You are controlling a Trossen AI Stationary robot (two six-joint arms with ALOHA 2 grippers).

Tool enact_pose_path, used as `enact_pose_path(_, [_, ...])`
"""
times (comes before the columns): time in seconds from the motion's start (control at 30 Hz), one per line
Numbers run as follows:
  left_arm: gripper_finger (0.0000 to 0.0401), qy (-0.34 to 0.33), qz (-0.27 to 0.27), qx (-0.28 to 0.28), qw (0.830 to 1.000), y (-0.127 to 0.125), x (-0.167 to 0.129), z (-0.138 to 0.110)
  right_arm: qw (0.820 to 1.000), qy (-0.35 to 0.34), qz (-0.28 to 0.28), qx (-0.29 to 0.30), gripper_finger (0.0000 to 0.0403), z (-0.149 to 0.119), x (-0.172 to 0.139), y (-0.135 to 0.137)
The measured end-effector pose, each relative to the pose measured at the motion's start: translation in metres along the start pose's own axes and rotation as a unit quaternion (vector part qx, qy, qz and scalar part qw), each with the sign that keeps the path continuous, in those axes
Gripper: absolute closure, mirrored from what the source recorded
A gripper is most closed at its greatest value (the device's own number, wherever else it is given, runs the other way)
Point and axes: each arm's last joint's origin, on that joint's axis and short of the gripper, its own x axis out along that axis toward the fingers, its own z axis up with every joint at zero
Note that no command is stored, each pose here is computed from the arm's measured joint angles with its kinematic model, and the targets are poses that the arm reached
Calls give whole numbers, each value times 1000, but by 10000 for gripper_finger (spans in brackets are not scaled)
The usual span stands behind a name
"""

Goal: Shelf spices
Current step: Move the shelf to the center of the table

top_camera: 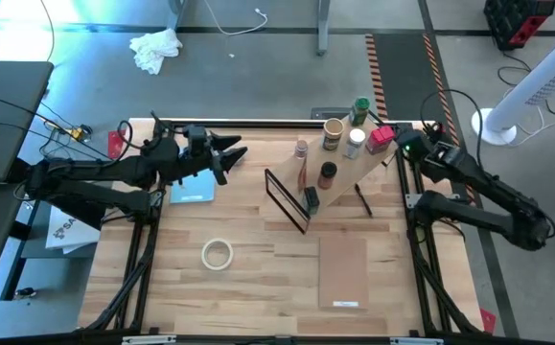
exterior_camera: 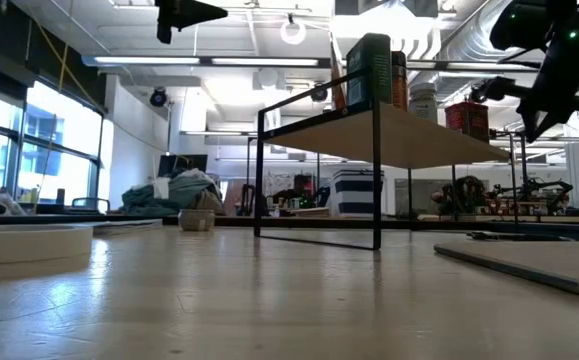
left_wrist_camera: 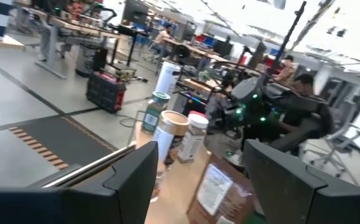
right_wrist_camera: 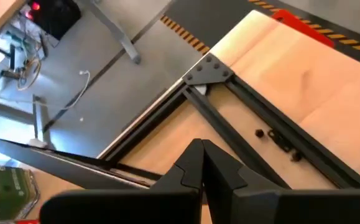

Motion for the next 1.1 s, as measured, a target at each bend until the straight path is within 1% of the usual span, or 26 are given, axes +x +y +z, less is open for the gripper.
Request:
enact_pose_path(0.1, [167,8,7,5,1000,1,0,-2,1000,11,14,-21,403,5,4,4])
enact_pose_path(0.3, [167,39,27,6,999,4,0,-8,994,58,68,-66,403,17,12,11])
enact_pose_path(0.4, [167,54,33,12,998,5,-1,-12,991,80,85,-69,403,23,16,10])
enact_pose_path(0.57, [167,58,34,13,998,5,-1,-12,987,111,96,-69,403,30,21,6])
enact_pose_path(0.67, [167,64,33,12,997,6,-1,-14,982,133,112,-72,403,32,22,4])
enact_pose_path(0.87, [167,123,-6,-52,991,5,-4,-21,974,165,135,-70,403,32,22,4])
enact_pose_path(1.1, [167,207,-40,-109,971,3,-8,-33,963,203,159,-73,403,29,21,5])
